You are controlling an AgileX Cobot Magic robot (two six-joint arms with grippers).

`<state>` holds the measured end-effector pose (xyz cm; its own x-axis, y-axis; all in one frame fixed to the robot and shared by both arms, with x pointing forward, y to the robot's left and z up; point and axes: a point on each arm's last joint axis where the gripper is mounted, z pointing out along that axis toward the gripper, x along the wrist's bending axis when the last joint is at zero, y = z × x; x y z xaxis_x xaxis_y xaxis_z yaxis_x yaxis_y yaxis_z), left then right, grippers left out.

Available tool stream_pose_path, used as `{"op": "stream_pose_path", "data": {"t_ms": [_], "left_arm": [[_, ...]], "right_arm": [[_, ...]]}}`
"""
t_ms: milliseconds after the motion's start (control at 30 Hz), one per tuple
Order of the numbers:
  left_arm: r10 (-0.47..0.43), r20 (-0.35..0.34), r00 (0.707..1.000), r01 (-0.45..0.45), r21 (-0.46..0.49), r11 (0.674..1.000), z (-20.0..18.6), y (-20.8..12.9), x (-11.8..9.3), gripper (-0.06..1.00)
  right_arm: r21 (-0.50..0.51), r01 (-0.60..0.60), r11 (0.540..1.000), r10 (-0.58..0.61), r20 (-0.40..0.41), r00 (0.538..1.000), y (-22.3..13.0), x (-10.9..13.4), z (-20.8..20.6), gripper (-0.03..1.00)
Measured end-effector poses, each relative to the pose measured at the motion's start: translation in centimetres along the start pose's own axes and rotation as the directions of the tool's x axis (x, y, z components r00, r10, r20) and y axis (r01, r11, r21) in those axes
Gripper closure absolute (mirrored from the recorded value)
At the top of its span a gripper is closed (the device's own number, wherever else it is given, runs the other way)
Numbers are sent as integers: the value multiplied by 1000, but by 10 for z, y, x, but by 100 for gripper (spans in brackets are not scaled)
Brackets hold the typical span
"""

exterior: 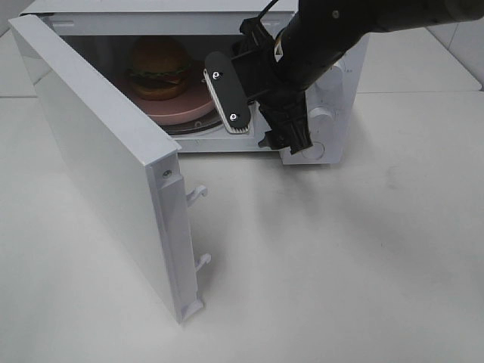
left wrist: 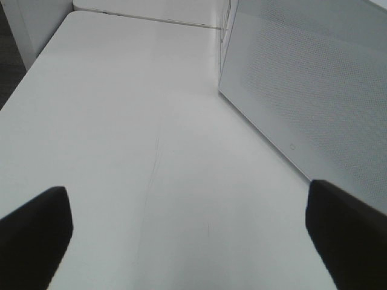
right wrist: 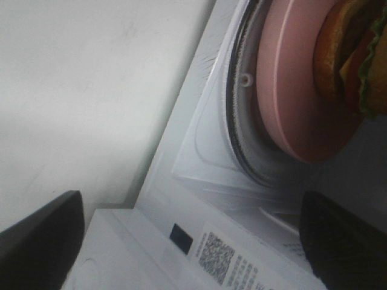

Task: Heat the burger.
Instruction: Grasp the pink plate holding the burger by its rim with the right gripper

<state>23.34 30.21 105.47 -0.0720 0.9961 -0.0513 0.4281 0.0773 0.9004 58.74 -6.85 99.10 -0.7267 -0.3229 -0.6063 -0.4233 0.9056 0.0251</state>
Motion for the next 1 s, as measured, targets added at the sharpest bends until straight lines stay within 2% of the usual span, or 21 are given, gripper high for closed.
{"op": "stream_pose_path", "data": {"t_ms": [500, 1000], "left_arm": [[0, 0, 1000, 0, 0, 1000, 0, 0, 0, -5], [0, 0, 1000, 0, 0, 1000, 0, 0, 0, -5]], "right_arm": [[-13, 2, 1000, -2, 19, 1000, 10, -17, 48, 11], [-28, -15, 999, 16, 38, 999, 15, -26, 75, 12]]}}
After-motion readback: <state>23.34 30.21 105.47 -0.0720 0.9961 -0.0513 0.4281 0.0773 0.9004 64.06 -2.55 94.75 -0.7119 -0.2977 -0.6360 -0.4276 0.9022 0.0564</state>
